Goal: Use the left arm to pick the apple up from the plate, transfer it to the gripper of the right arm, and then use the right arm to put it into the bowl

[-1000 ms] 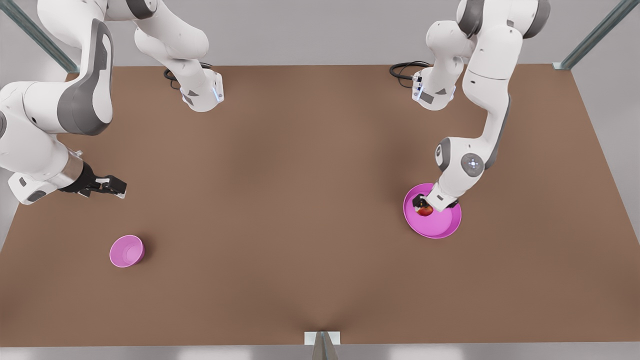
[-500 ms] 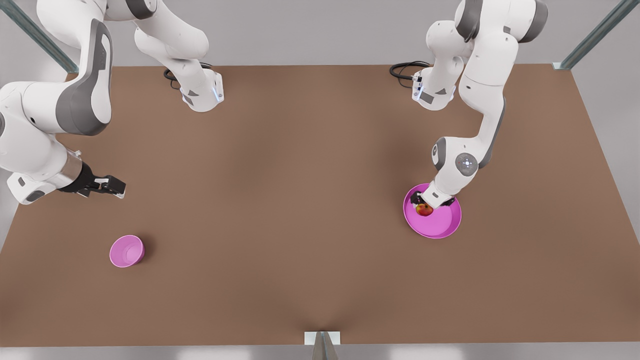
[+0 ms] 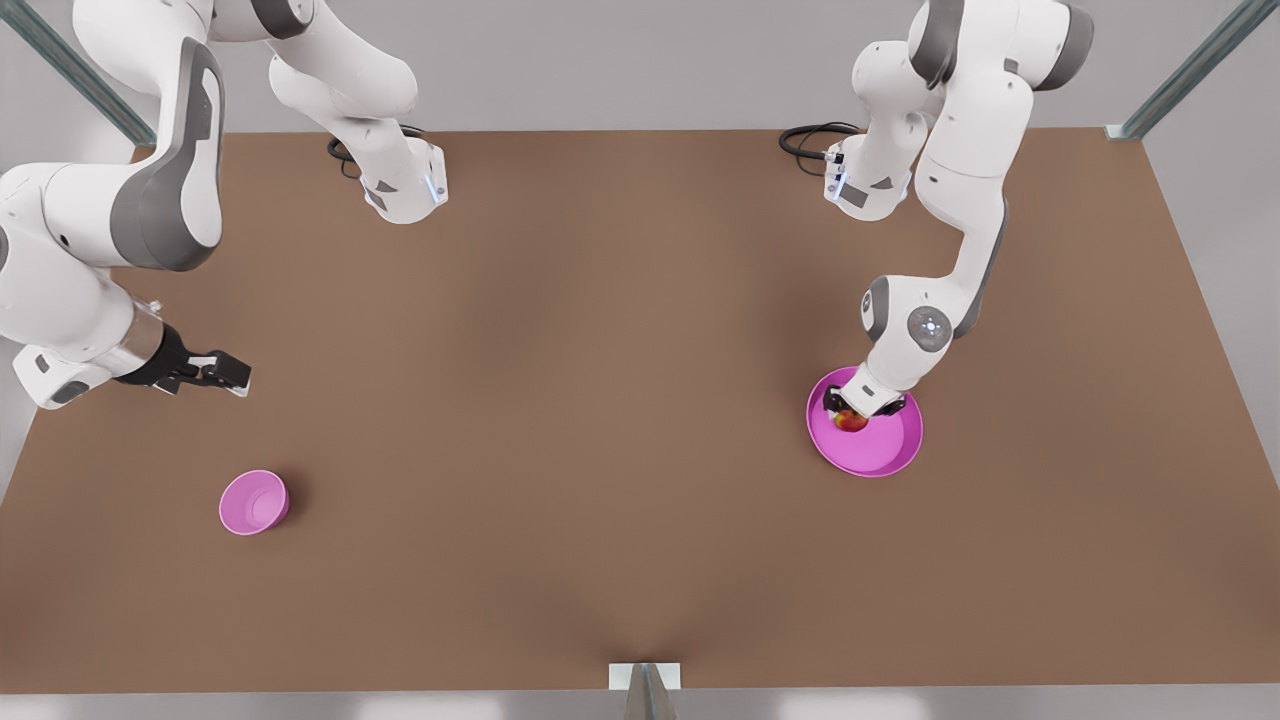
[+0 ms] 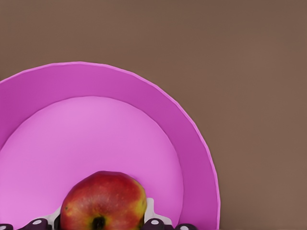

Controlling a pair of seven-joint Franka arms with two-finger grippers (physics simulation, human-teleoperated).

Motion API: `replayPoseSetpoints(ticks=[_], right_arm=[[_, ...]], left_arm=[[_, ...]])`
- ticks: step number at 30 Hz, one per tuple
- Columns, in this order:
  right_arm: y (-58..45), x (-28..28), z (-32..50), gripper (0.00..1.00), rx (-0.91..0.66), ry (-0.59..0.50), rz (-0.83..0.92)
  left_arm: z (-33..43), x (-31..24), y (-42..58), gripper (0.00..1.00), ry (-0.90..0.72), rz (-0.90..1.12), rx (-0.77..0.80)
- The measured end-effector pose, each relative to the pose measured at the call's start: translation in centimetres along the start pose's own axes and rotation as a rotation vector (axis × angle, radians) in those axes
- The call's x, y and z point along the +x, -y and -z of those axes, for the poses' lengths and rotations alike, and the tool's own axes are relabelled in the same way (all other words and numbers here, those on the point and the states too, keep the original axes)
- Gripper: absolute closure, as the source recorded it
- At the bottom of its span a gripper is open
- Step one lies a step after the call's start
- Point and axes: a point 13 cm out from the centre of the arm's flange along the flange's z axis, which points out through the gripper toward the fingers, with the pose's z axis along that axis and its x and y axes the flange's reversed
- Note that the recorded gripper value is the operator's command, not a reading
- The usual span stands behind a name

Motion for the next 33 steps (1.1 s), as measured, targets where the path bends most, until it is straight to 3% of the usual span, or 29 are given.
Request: replayPoseSetpoints(ticks=[7,11,16,20,21,25,29,33], right_arm=[[0.1,0.0,-0.2,0.00,0.000,-0.003,0.004],[0.1,0.0,-0.2,0.00,-0.001,-0.003,0.006],[-0.8,0.0,-0.2,0.00,-0.030,-0.005,0.011],[-7.5,0.1,-1.3,0.00,-0.246,-0.042,0.033],[-10.3,0.2,-1.4,0.00,-0.313,-0.055,0.052],[-20.8,1.6,-2.4,0.00,-0.602,-0.155,0.065],[-25.7,3.3,-4.6,0.00,-0.804,-0.249,-0.012],[-24.9,3.2,-8.7,0.00,-0.989,-0.305,-0.169]], left_arm=[[0.3,-0.4,0.3,0.27,0.016,-0.008,0.001],[7.6,-5.2,2.1,0.27,0.125,-0.022,0.033],[15.3,-10.0,14.6,0.30,0.128,0.005,0.301],[16.0,-10.7,25.7,0.29,0.022,0.032,0.640],[16.2,-11.8,28.7,0.38,0.012,0.017,0.735],[17.7,-13.8,38.4,0.38,0.033,-0.097,1.039],[18.9,-15.6,43.6,0.38,0.153,-0.259,1.225],[17.3,-15.4,48.1,0.38,0.298,-0.408,1.304]])
